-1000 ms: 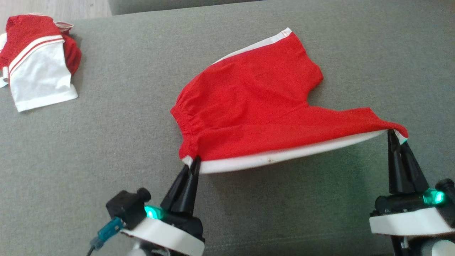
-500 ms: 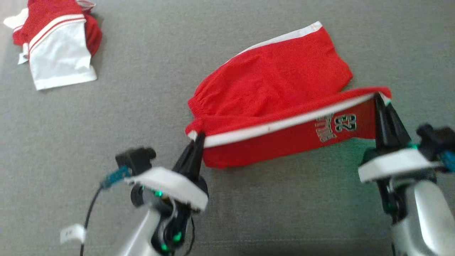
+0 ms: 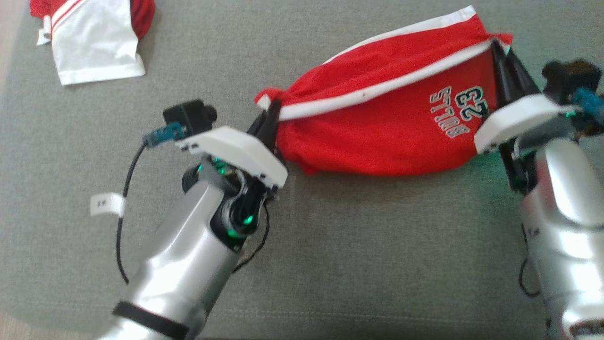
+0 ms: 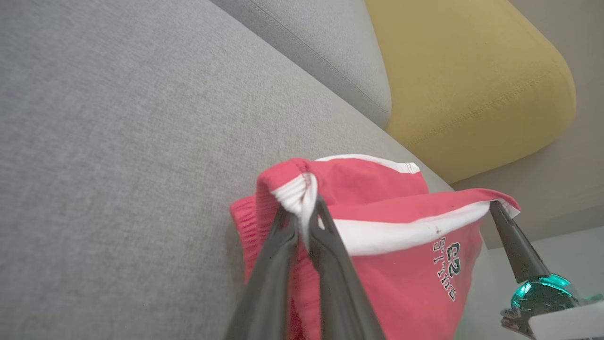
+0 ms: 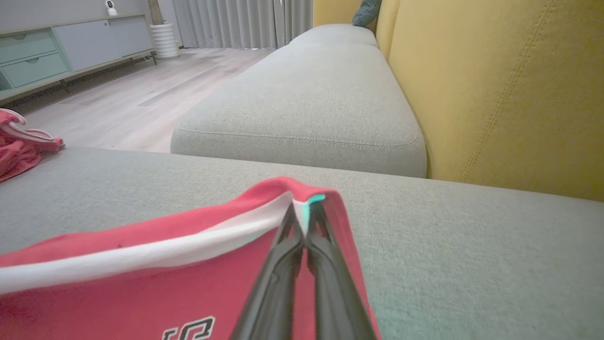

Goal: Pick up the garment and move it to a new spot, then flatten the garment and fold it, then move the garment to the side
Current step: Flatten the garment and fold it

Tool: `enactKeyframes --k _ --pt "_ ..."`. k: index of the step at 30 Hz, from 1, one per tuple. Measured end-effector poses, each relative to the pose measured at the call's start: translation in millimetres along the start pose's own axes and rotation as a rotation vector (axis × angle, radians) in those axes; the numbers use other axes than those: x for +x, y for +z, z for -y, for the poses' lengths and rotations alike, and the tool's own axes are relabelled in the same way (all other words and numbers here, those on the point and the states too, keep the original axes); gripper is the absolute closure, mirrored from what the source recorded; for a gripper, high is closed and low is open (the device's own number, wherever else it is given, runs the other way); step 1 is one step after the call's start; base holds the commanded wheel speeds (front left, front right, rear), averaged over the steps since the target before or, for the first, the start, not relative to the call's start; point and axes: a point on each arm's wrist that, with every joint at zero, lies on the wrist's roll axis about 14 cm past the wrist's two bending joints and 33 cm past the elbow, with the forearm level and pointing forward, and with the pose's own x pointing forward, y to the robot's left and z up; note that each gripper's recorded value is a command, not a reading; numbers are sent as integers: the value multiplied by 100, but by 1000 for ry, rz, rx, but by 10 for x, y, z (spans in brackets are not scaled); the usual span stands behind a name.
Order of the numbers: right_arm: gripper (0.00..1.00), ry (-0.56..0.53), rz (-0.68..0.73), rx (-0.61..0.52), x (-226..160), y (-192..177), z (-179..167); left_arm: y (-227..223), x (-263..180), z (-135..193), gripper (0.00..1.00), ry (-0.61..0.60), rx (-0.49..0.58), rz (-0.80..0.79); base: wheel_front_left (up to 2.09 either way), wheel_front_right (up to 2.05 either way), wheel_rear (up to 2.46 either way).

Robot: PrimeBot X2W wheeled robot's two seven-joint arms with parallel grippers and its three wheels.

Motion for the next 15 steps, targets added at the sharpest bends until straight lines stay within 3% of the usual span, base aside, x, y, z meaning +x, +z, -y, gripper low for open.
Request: enactKeyframes --k 9,10,12,13,15 --pt "100 9 -86 -19 403 -195 14 -1 228 -126 100 36 16 -5 0 0 0" --pt "100 9 -92 -19 429 -218 16 14 243 -128 91 36 19 3 0 0 0" --pt "100 10 -103 -23 477 -250 15 56 268 -115 13 31 22 21 0 0 0" --pt "100 11 -113 -26 500 -266 11 78 276 -105 0 27 24 30 0 0 0" --pt "100 15 -122 -33 548 -275 0 100 285 -75 0 14 44 41 0 0 0"
